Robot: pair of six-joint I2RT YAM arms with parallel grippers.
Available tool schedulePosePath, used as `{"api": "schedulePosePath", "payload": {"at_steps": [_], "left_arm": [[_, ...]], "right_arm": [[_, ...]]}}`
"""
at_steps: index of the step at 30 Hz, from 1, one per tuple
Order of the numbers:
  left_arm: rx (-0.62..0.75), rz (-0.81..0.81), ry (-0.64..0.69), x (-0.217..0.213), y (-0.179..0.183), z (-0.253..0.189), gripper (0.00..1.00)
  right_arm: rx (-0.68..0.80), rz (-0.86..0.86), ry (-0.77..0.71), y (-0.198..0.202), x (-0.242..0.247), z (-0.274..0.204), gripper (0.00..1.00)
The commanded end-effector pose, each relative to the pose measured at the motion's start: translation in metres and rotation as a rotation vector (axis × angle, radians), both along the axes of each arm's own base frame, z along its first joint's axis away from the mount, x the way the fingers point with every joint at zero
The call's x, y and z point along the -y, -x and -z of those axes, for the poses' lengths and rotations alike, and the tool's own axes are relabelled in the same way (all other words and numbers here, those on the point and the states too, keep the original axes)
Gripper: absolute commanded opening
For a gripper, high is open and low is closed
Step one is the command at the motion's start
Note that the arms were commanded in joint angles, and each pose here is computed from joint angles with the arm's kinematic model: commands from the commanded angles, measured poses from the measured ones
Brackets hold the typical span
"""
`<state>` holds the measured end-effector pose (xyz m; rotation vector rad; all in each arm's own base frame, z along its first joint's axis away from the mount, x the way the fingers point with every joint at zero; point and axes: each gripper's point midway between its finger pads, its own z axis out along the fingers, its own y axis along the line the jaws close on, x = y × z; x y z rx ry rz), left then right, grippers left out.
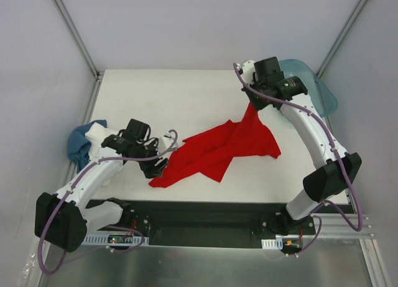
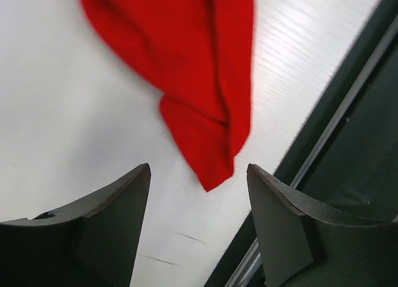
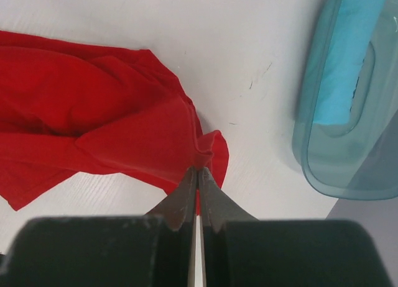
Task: Roll the t-shirts
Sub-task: Flatten out the T-shirt at the center of the board.
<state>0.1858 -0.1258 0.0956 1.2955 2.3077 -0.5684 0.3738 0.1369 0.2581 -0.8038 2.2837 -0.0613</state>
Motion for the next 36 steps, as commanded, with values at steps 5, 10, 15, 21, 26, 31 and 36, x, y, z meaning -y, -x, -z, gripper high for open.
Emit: {"api": "schedulePosePath", "payload": {"at_steps": [5, 10, 15, 21, 26, 31, 36], "left_arm": [[-0.043, 0.346, -0.117, -0.005, 0.049, 0.038, 0.55], [-0.014, 0.420, -0.224, -0.029, 0.056, 0.060, 0.53], [0.006, 0.445, -0.237, -0.029, 0.051, 0.072, 0.53], [0.027, 0.432, -0.252, -0.024, 0.033, 0.079, 0.36], [0.070, 0.397, -0.237, -0.018, 0.019, 0.065, 0.00], [0.282, 0.191, -0.165, -0.014, -0.049, -0.024, 0.00], [0.451, -0.170, -0.090, -0.055, -0.136, -0.147, 0.00]], "right_arm": [[0.008, 0.025, -0.003, 0.003, 0.009, -0.006, 0.00], [-0.011, 0.021, -0.018, 0.007, 0.007, -0.002, 0.01], [-0.030, 0.009, -0.025, 0.012, 0.005, 0.002, 0.01], [-0.039, 0.008, -0.023, 0.014, 0.006, 0.006, 0.01], [-0.013, 0.033, 0.008, 0.010, 0.017, 0.003, 0.01], [0.160, 0.176, 0.005, -0.029, 0.065, -0.058, 0.01], [0.296, 0.232, -0.030, -0.052, 0.115, -0.120, 0.01]]}}
